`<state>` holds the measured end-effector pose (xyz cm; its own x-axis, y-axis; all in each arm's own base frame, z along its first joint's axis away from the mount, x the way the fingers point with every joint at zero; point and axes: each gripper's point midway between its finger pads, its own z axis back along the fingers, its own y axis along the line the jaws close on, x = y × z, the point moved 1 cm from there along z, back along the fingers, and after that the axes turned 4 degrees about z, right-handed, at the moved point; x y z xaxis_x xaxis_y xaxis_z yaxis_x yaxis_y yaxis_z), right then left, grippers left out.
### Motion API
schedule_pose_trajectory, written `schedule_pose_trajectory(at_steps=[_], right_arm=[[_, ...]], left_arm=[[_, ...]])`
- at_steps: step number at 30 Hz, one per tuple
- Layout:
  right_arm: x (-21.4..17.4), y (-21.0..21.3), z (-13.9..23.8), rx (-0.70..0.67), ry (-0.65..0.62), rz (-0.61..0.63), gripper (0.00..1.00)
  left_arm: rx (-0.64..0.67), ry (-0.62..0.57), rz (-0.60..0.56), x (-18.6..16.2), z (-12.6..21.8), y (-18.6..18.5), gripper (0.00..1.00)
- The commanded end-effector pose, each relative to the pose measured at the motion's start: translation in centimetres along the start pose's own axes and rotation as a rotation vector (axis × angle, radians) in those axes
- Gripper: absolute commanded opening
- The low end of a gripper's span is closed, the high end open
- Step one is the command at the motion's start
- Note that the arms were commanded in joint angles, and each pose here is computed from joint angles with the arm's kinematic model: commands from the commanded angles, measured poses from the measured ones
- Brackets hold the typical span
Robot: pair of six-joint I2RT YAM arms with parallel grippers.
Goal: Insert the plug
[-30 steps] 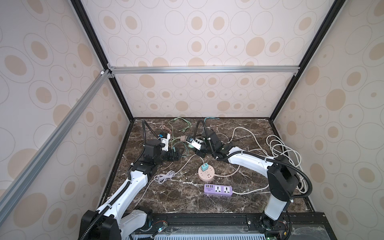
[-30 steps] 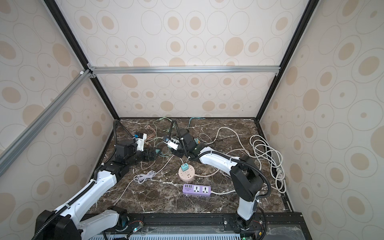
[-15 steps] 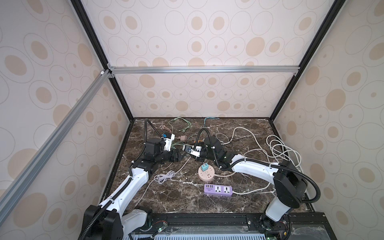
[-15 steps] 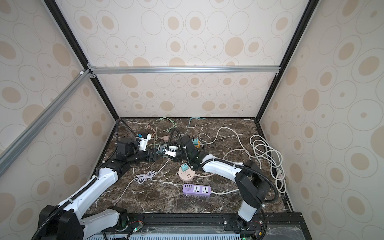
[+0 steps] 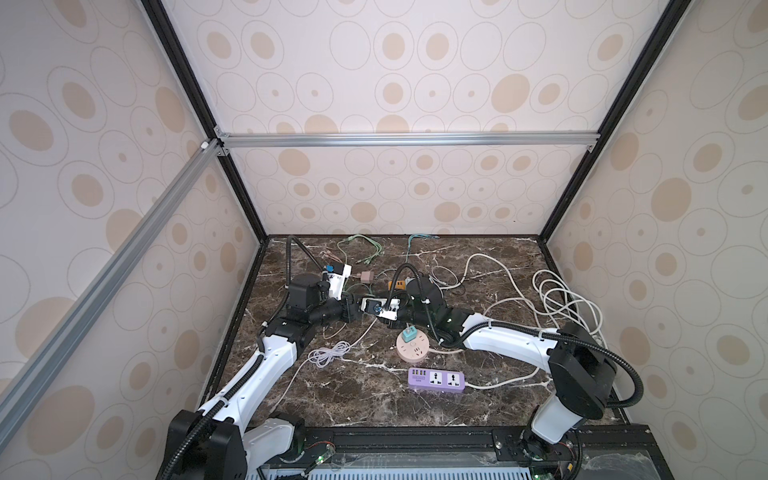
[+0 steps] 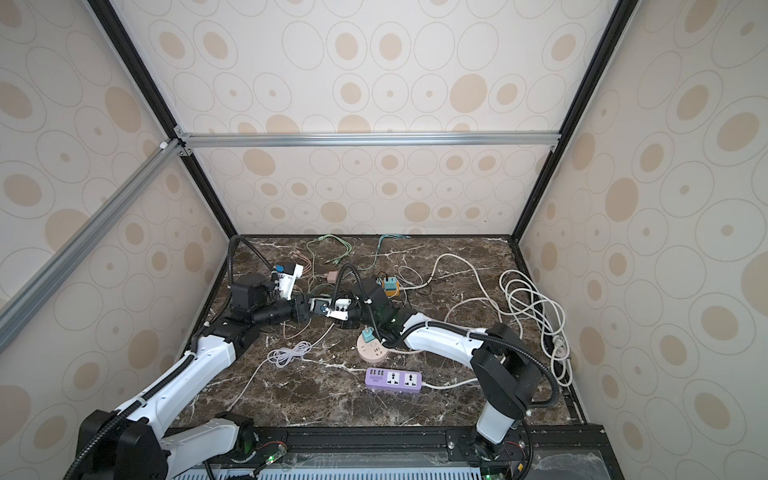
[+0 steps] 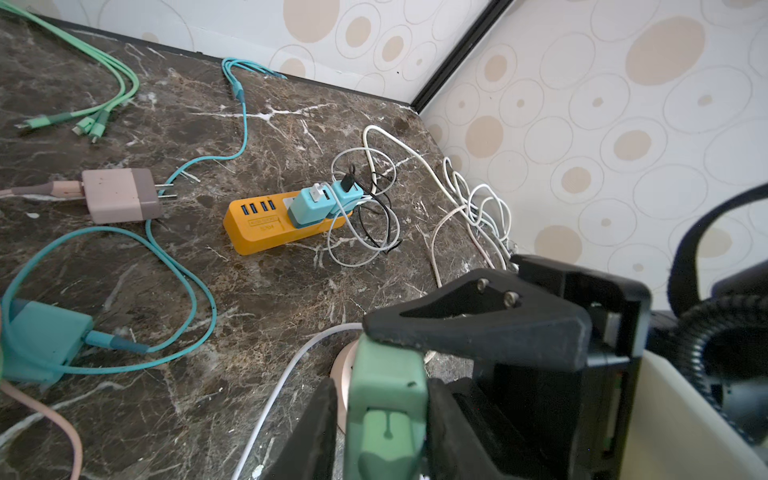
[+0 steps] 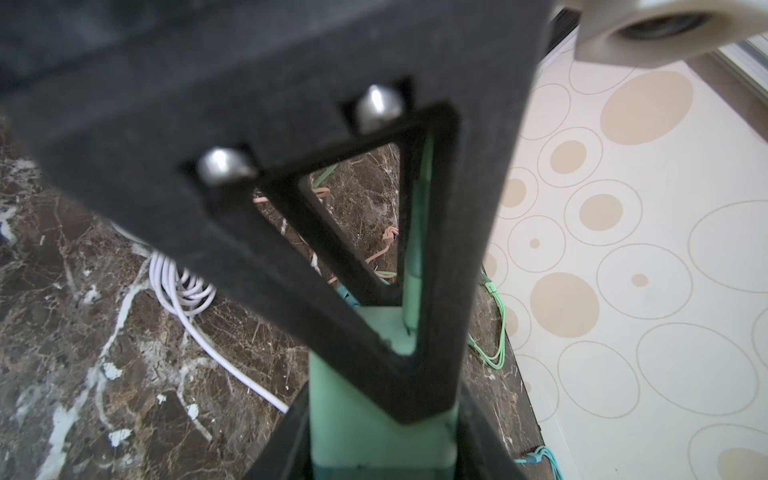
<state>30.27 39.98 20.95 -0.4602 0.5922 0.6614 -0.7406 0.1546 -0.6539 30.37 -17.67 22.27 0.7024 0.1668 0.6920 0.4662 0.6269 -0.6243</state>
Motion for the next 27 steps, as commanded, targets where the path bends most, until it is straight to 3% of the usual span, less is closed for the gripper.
schedule_pose_trajectory(at_steps=[1, 7, 12, 14, 15, 18, 19, 23, 27], right_arm=[[2.2, -1.2, 1.2, -0.036, -0.078, -0.004, 0.30], [2.3, -1.4, 1.2, -0.051, -0.083, -0.007, 0.29], [2.4, -1.2, 1.3, -0.037, -0.088, 0.001, 0.29], [2.4, -1.1, 1.4, -0.034, -0.088, -0.003, 0.31], [2.6, -1.3, 1.4, -0.040, -0.090, -0.014, 0.36], [2.2, -2.1, 1.3, -0.045, -0.067, -0.121, 0.70], [1.9, -2.2, 1.2, -0.035, -0.057, -0.160, 0.98], [0.1, -3.1, 0.0, -0.088, -0.049, -0.422, 0.98], [-1.1, -3.1, -2.0, -0.106, -0.037, -0.660, 0.98]], left_arm=[[-0.049, -0.012, -0.027, 0.5, 0.2, -0.8, 0.32], [-0.095, 0.014, -0.040, 0.0, 0.4, -1.5, 0.33], [-0.098, 0.009, -0.049, 0.3, 0.6, -1.7, 0.02], [-0.097, 0.003, -0.050, 0.5, 0.7, -1.9, 0.00], [-0.085, -0.003, -0.053, 0.7, 0.9, -1.8, 0.00], [-0.019, -0.055, -0.081, 2.4, 2.2, -2.0, 0.00], [0.001, -0.081, -0.090, 3.2, 2.8, -2.2, 0.00], [0.058, -0.202, -0.127, 7.1, 6.0, -4.6, 0.00], [0.029, -0.290, -0.179, 10.6, 8.9, -8.5, 0.00]])
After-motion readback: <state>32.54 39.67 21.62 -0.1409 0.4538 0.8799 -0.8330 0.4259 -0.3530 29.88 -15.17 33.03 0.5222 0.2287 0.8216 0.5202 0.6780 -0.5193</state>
